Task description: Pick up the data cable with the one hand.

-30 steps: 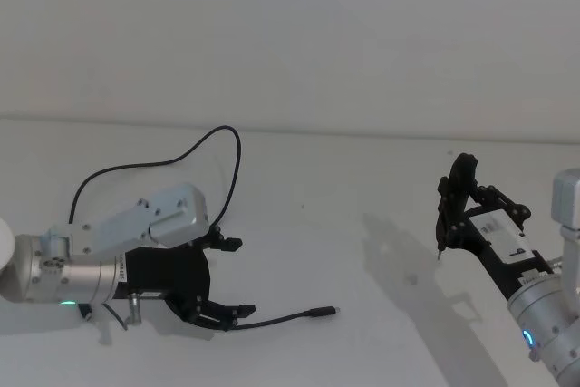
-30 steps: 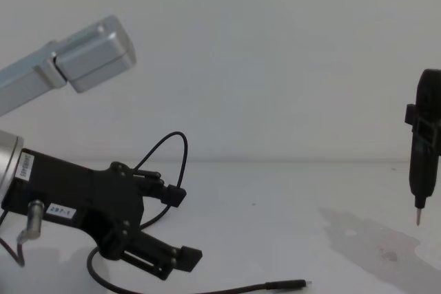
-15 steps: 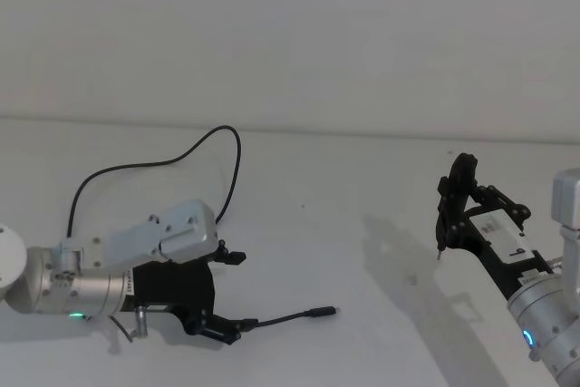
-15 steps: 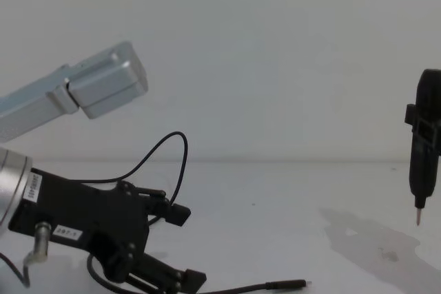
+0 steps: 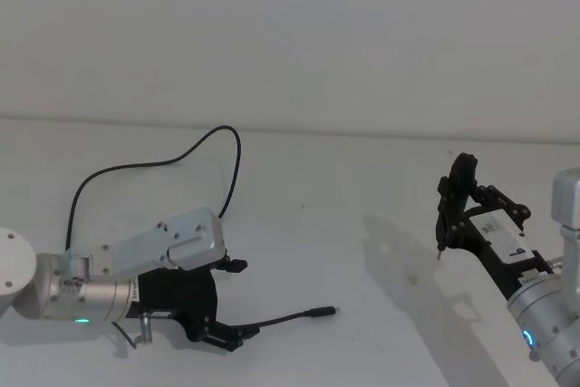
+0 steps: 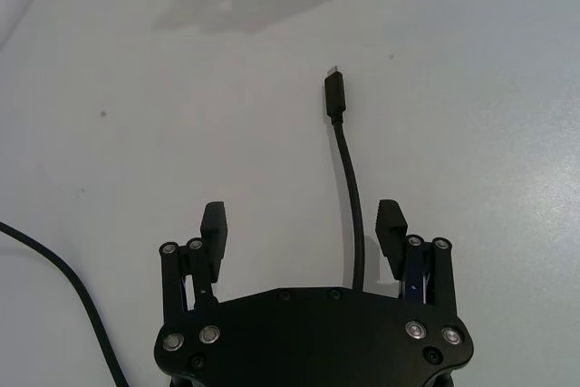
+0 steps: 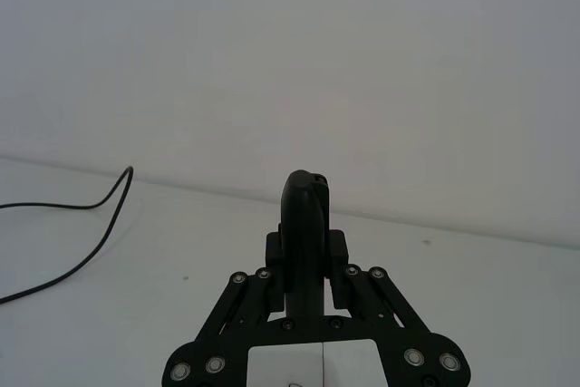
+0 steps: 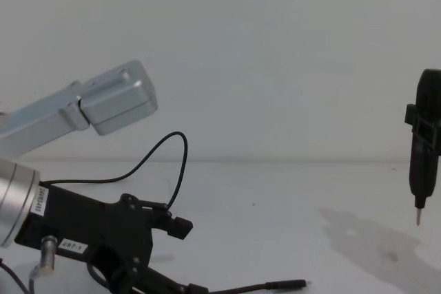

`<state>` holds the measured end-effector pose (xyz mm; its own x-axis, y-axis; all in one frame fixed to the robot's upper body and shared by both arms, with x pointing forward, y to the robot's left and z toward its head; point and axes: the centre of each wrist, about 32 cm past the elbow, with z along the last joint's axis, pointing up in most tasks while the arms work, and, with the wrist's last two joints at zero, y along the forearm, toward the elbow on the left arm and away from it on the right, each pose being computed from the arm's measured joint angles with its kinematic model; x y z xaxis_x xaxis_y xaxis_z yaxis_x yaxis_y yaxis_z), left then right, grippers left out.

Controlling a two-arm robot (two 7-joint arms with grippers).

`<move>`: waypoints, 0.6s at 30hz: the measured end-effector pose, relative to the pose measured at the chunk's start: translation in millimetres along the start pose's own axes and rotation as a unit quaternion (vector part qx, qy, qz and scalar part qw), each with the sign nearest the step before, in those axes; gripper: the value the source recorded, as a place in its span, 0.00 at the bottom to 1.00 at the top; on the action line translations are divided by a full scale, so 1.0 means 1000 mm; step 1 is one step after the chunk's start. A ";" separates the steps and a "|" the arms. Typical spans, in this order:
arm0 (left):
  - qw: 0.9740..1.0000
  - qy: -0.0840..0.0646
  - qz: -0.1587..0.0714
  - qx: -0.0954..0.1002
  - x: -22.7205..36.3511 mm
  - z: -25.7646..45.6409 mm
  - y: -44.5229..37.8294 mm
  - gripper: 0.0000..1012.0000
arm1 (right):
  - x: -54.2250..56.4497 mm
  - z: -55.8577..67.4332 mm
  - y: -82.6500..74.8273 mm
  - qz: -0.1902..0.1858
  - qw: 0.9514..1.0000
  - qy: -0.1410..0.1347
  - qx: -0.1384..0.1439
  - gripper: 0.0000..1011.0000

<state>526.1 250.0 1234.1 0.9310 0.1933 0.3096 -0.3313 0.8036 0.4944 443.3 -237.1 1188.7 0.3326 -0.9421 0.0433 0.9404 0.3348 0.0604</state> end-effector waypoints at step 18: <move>1.000 0.015 0.004 0.015 0.0002 -0.0009 -0.0057 0.99 | 0.000 0.000 0.000 0.000 1.000 0.000 0.000 0.27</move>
<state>528.3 245.9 1230.6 0.9327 0.2167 0.2883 -0.3420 0.7855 0.5158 443.3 -237.1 1188.7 0.3326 -0.9421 0.0432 0.9404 0.3348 0.0604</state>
